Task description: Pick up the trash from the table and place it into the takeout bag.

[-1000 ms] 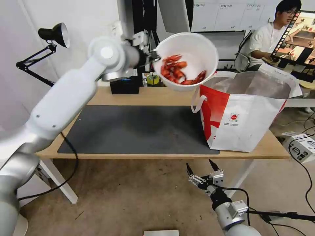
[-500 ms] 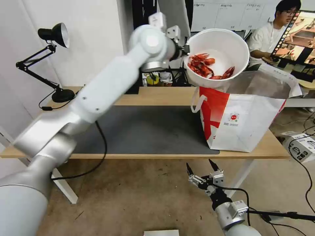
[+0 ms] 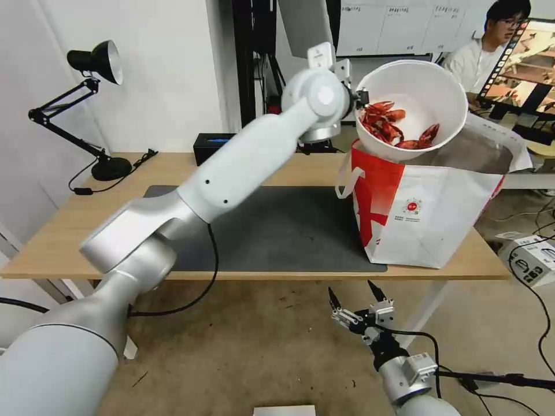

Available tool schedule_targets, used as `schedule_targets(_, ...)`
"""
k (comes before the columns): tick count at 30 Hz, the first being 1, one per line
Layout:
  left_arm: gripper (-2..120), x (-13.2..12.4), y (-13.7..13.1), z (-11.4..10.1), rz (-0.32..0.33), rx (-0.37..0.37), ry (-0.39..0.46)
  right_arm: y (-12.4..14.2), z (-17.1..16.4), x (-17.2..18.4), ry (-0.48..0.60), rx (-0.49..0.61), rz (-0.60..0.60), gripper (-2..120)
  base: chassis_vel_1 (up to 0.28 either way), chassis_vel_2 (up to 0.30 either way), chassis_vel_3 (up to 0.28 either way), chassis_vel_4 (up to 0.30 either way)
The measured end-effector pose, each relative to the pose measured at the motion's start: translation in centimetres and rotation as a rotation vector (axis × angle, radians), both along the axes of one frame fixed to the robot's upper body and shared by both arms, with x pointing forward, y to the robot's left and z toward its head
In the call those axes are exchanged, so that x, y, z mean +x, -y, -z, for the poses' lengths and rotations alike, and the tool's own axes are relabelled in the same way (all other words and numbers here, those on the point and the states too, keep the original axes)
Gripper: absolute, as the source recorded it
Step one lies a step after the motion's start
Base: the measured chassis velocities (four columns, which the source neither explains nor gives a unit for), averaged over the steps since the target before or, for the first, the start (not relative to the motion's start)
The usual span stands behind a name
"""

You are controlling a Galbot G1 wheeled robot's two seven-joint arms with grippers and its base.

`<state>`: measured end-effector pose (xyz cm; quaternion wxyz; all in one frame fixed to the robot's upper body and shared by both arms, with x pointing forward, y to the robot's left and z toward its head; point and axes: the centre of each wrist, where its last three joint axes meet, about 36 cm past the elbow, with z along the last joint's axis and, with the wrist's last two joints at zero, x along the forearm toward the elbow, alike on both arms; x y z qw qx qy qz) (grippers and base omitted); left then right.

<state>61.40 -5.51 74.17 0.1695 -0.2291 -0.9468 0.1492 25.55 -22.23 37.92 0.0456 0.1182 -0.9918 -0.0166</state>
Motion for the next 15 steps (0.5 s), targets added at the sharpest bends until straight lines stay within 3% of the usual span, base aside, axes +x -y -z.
schedule_targets(4,0,-0.5,1.0,1.3,-0.021,0.038,0.056,0.0,0.0,0.0,0.0,0.0,0.0,100,0.0,0.0,0.0,0.0)
schedule_targets(8,0,-1.4,1.5,3.2,-0.021,0.095,0.168,0.0,0.0,0.0,0.0,0.0,0.0,100,0.0,0.0,0.0,0.0)
schedule_targets(15,0,-2.1,1.1,4.2,0.015,0.132,0.202,0.0,0.0,0.0,0.0,0.0,0.0,100,0.0,0.0,0.0,0.0)
